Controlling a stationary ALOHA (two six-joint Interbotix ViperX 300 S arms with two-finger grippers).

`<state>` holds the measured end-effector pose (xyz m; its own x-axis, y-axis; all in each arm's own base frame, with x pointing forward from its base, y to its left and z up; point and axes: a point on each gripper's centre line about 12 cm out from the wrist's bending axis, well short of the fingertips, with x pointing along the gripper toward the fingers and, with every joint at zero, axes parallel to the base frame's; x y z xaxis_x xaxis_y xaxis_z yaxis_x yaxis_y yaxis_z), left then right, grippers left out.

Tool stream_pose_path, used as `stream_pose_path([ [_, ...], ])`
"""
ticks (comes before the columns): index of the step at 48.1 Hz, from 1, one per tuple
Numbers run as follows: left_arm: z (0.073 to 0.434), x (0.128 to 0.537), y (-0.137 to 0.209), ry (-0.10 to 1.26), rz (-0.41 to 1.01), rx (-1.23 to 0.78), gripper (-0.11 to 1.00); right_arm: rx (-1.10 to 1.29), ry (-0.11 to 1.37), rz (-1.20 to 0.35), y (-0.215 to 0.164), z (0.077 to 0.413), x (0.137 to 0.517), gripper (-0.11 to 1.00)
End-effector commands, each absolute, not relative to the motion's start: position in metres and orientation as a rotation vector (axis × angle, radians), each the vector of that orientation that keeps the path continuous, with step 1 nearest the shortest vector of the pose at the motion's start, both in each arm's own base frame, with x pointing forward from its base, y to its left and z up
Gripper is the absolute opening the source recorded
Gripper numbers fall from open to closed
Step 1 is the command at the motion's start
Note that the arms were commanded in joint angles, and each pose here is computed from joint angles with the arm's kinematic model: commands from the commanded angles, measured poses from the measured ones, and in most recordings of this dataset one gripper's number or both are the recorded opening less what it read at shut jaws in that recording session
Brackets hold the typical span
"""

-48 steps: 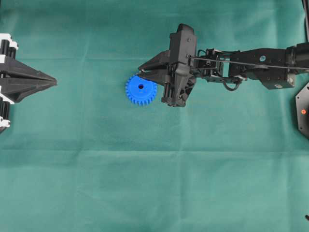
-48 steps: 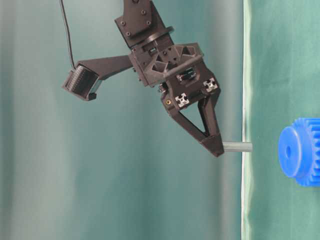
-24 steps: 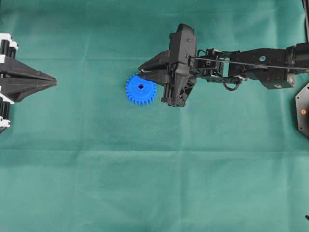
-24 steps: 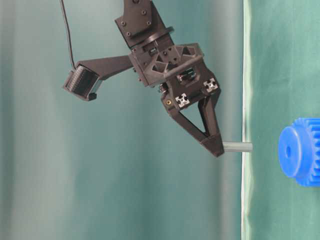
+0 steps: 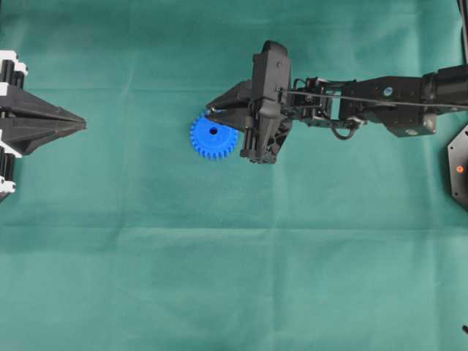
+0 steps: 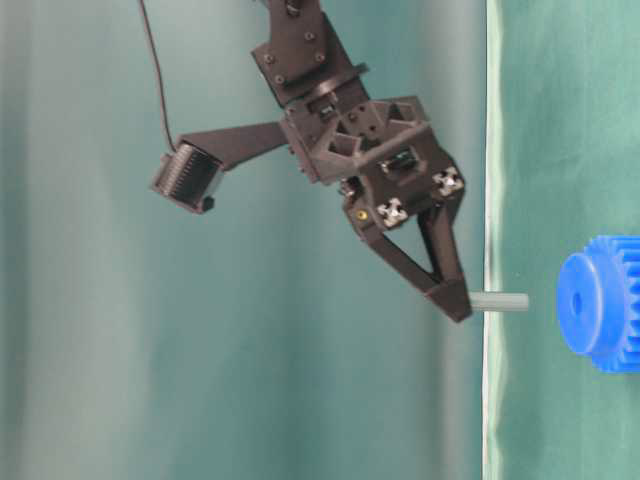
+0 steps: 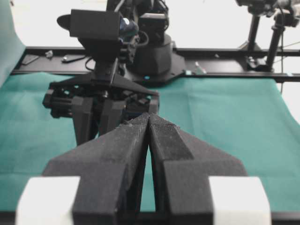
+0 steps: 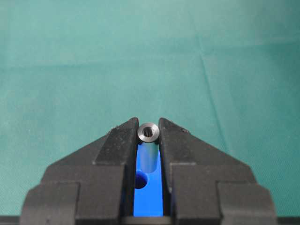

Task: Insert the shaft placed at a random location into the center hole of the medium gear at another random location.
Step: 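Align the shaft over the gear hole and lower it in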

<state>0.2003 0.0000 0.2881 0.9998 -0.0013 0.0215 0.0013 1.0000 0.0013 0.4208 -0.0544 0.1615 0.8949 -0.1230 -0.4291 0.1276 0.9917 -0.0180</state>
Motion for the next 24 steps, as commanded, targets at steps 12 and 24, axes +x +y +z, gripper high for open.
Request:
stream_pose_path([
  [12,0.297,0.203,0.0,-0.046,0.0,0.003,0.0,0.032,0.417,-0.136,-0.053,0.16,0.43,0.14],
  [24,0.297,0.203,0.0,-0.046,0.0,0.003,0.0,0.032,0.432,-0.134,-0.051,0.152,0.431,0.14],
])
